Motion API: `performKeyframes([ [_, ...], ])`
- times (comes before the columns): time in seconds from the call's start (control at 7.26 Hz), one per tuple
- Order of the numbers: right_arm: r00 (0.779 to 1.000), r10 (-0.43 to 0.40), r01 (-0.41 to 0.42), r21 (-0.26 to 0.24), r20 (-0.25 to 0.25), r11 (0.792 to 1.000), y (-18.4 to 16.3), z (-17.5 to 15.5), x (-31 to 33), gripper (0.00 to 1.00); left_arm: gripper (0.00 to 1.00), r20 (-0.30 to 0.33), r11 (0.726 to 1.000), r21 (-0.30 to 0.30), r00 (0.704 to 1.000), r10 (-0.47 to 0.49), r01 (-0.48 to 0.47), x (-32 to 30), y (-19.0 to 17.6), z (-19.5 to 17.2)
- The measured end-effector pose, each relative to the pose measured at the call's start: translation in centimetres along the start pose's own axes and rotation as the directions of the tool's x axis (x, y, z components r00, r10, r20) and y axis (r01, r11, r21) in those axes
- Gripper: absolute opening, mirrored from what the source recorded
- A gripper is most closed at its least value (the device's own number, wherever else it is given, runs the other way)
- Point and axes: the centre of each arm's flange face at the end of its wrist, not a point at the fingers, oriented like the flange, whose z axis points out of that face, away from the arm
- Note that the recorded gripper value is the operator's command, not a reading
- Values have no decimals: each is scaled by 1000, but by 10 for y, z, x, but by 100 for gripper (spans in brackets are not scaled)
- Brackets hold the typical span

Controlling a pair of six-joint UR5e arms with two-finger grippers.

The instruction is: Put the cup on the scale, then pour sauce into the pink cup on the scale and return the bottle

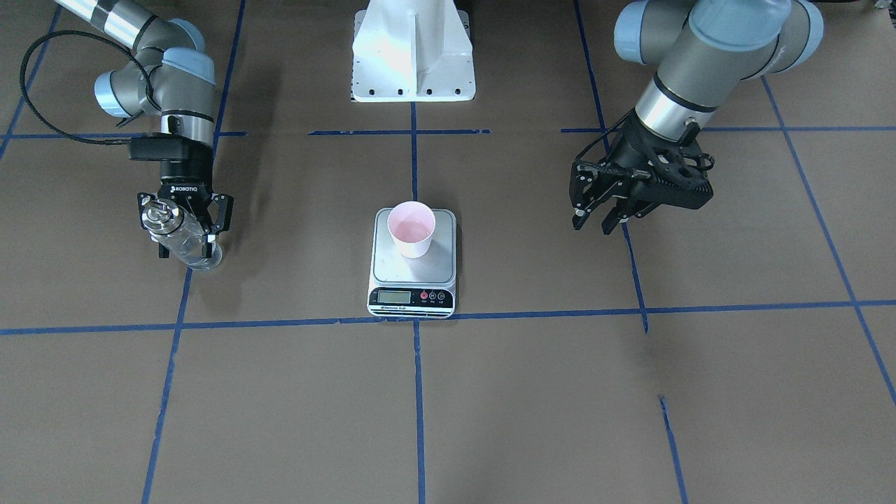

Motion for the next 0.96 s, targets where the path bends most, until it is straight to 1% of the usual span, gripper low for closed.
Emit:
performKeyframes([
  [0.14,1000,-1,1,-1,0,1000,0,0,0,0,51,-2,1000,2,1000,1,-1,1,0,-1],
  [0.28,1000,-3,3,-3,1,1000,1,-1,0,41,51,-3,1000,2,1000,1,-1,1,0,-2],
  [0.41,1000,-4,4,-3,1,1000,2,-1,0,99,51,-3,1000,2,1000,1,-1,1,0,-2],
  [0.96,1000,-16,16,-7,-4,1000,9,1,3,100,51,-2,1000,1,1000,1,-1,1,0,-1],
])
